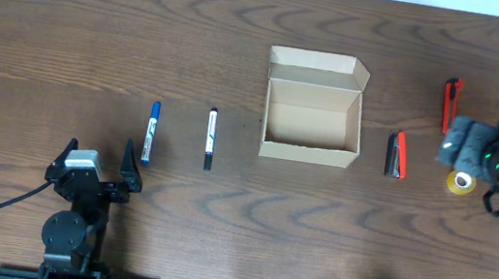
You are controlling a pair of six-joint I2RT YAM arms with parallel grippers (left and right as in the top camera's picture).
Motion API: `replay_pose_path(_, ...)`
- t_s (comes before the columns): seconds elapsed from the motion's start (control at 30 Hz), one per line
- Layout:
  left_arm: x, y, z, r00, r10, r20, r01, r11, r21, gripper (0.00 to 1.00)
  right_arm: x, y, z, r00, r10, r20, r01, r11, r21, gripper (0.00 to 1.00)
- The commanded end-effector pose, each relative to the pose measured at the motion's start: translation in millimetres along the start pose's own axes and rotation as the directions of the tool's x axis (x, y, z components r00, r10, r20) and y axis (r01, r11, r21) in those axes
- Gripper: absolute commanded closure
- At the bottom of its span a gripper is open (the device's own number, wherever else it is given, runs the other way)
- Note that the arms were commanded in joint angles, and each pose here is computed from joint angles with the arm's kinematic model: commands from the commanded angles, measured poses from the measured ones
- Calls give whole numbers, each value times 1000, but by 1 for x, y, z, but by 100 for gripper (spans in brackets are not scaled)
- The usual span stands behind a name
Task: Pack container
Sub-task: 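Move the right gripper over the yellow tape roll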
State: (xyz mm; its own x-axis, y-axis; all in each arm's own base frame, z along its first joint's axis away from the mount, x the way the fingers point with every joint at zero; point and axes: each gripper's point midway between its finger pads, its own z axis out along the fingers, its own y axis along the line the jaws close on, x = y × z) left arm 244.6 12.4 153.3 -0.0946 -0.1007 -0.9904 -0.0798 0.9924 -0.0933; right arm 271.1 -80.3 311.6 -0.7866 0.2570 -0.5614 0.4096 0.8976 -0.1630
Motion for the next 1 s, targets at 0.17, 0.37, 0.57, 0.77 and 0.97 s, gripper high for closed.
replay_pose_path(0.17, 17, 5, 0, 998, -8, -54, 7, 1000, -24, 5, -31, -45, 61, 988, 149, -49, -147, 988, 42, 1)
replay_pose_path(0.37, 17, 5, 0, 998, -8, -54, 6, 1000, -23, 5, -29, -53, 126, 958, 221, -182, -232, 972, -42, 1)
replay_pose_path(0.57, 17, 5, 0, 998, -8, -54, 6, 1000, -23, 5, -26, -66, 171, 935, 262, -239, -277, 960, -32, 1)
replay_pose_path(0.77, 17, 5, 0, 998, -8, -54, 7, 1000, -24, 5, -22, -80, 194, 924, 282, -257, -288, 958, 17, 1)
replay_pose_path(0.97, 17, 5, 0, 998, -8, -54, 7, 1000, -23, 5, -16, -95, 192, 917, 305, -257, -286, 952, 110, 1)
